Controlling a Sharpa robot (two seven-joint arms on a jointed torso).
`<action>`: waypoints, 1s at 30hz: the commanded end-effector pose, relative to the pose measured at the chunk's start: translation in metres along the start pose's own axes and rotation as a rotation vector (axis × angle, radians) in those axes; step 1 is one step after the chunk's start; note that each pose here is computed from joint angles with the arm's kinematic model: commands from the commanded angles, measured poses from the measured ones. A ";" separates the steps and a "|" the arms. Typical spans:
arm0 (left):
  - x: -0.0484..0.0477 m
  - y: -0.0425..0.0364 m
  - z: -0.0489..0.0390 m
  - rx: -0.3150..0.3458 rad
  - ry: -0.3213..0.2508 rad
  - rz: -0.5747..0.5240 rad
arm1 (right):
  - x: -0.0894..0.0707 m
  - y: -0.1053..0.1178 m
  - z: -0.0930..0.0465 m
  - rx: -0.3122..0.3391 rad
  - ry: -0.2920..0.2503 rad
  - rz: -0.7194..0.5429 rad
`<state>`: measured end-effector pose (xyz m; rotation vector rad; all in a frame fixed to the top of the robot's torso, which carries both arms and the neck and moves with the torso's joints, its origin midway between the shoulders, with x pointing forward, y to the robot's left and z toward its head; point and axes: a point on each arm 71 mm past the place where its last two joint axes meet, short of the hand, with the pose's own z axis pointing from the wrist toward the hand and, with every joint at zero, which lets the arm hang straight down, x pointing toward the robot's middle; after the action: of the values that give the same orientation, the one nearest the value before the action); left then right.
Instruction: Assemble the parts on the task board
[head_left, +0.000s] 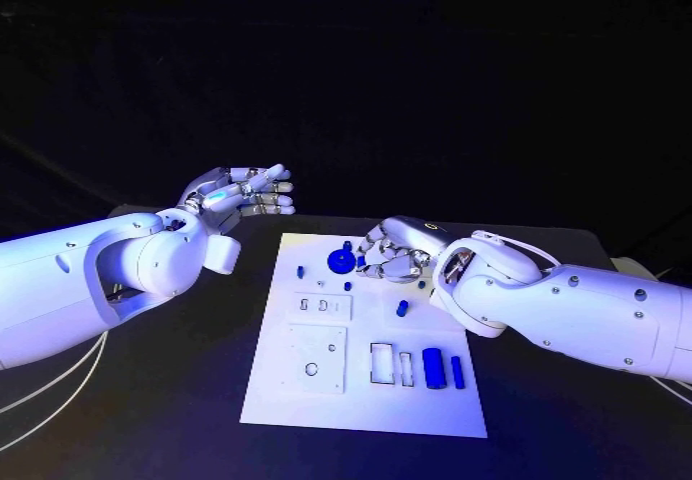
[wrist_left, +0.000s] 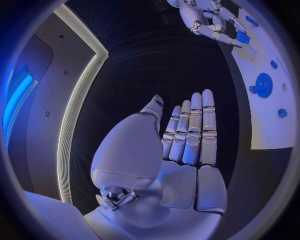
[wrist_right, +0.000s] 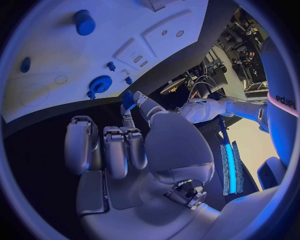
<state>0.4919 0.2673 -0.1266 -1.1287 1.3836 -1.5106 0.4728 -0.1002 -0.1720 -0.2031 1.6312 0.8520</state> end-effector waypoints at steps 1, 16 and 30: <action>-0.0008 -0.0001 0.0021 0.009 0.011 -0.012 | 0.010 0.006 0.007 0.007 0.023 -0.060; 0.0008 0.0012 0.0050 0.009 0.012 -0.011 | 0.056 0.025 0.026 -0.004 0.122 -0.124; 0.0043 0.0011 0.0045 0.008 0.022 -0.015 | 0.072 0.026 0.028 0.005 0.144 -0.146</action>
<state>0.4955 0.2647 -0.1286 -1.1345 1.3837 -1.5105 0.4608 -0.0420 -0.2260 -0.3625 1.7297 0.7662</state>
